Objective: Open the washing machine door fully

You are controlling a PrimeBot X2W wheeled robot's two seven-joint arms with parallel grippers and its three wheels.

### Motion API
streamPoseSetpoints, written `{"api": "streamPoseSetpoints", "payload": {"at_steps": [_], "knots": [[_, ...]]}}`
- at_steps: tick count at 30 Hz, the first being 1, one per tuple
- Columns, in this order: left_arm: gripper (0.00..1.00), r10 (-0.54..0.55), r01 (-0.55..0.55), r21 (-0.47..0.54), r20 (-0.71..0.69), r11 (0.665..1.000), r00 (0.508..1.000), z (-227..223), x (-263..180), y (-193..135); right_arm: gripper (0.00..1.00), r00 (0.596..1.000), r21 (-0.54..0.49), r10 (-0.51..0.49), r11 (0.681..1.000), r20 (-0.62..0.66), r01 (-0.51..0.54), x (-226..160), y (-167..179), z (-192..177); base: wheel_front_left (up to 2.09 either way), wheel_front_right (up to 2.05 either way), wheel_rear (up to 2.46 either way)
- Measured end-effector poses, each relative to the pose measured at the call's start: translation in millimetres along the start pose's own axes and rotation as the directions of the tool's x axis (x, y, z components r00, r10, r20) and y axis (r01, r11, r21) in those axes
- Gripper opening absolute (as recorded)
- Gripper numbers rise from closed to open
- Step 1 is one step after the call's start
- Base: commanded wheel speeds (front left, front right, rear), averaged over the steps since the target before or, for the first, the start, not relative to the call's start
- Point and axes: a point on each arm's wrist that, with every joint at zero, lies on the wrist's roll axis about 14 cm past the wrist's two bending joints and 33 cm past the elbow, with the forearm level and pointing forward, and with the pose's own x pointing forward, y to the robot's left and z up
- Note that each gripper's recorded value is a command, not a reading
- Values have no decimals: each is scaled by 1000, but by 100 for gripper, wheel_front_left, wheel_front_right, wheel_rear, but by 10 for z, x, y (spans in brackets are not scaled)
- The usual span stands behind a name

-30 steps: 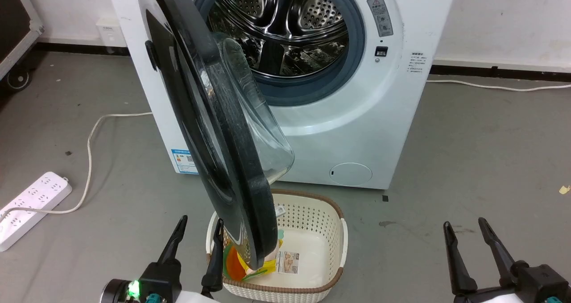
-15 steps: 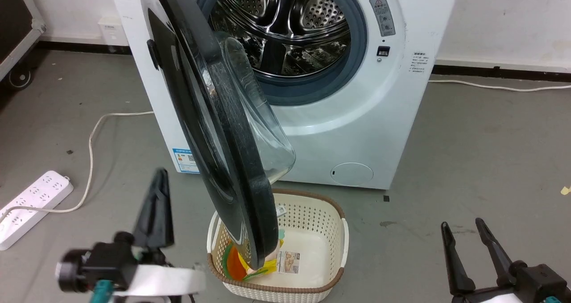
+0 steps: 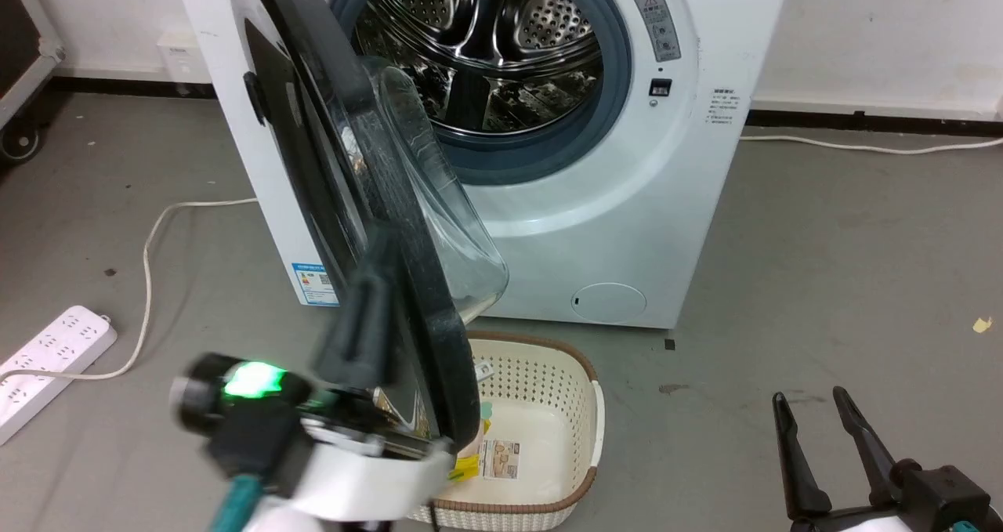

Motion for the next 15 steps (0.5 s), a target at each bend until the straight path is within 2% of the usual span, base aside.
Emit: {"api": "streamPoseSetpoints", "payload": {"at_steps": [4,9,12,15], "knots": [[0,-89,80,-62,-171,995,981,-461,-97,-309,100,1000,2,-5,1000,-11,5,-12,-10,-34,0,0,0],[0,-171,114,-163,-397,980,902,-1040,-379,-602,100,999,14,-12,1000,-35,12,-25,-25,-111,0,0,0],[0,-171,82,-188,-523,979,835,-1377,-596,-625,100,999,16,-9,1000,-47,10,-16,-16,-153,0,0,0],[0,-128,38,-166,-575,985,808,-1582,-695,-516,100,998,18,-2,1000,-58,3,6,6,-190,0,0,0]]}}
